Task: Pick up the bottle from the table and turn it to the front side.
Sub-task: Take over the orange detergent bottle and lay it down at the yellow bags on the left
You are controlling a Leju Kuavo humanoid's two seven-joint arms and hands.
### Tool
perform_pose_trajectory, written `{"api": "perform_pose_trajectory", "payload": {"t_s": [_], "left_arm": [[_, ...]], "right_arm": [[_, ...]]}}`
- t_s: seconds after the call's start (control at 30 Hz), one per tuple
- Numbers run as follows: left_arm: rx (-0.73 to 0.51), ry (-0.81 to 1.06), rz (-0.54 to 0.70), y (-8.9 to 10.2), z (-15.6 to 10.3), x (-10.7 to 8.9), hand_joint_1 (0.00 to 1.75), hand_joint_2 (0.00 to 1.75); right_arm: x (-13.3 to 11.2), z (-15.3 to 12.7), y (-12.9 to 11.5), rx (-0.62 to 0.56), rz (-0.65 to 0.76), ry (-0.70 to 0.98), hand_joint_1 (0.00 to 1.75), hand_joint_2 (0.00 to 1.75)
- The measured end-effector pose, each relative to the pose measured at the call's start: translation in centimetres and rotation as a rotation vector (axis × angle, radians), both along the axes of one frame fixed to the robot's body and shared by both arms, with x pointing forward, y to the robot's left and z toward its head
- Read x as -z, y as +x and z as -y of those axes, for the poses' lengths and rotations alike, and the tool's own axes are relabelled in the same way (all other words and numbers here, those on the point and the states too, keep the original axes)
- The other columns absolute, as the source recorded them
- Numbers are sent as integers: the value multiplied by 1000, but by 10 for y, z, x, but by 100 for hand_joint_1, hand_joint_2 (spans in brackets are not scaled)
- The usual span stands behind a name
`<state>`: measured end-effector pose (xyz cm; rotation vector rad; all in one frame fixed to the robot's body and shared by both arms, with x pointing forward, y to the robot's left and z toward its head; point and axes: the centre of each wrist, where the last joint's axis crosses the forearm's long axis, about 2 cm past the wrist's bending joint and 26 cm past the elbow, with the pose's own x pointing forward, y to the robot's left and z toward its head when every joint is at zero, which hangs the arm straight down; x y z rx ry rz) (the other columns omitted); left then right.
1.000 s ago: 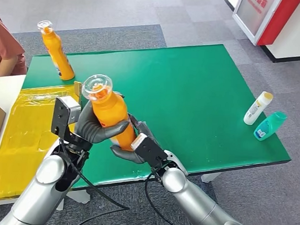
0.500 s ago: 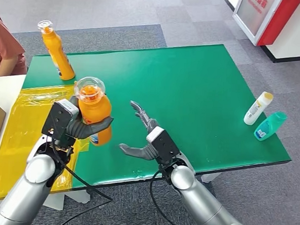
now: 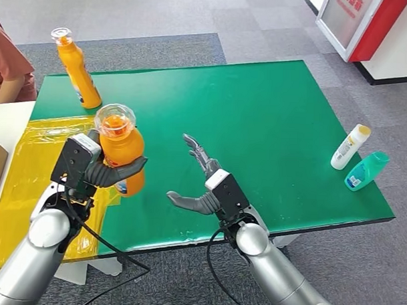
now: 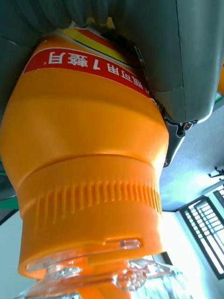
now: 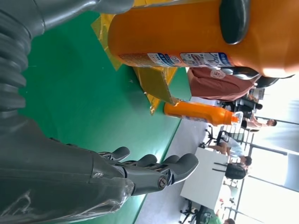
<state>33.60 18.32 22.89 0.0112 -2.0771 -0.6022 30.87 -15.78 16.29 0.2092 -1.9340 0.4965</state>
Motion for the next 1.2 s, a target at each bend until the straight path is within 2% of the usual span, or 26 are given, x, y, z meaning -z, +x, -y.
{"api": "perform_pose_trajectory", "payload": {"t_s": [0.2, 0.3, 0.57, 0.73, 1.03, 1.2], "left_arm": [[-26, 15, 17, 1, -2, 0, 175, 175], [-92, 82, 54, 2, -7, -1, 175, 175], [-412, 584, 218, 23, -40, -17, 175, 175], [-617, 826, 333, 32, -60, -22, 175, 175], [-720, 969, 407, 36, -78, -16, 175, 175], [-785, 1120, 492, 37, -91, -10, 175, 175]], "right_arm": [[0, 1, 0, 3, 0, -1, 0, 175], [0, 3, 0, 14, 2, -6, 0, 175], [-2, 11, 0, 5, -17, -7, 0, 175], [-3, 15, -1, 3, -19, -12, 0, 175], [-4, 16, -1, 4, -15, -12, 0, 175], [-5, 15, 0, -6, -16, -11, 0, 175]]}}
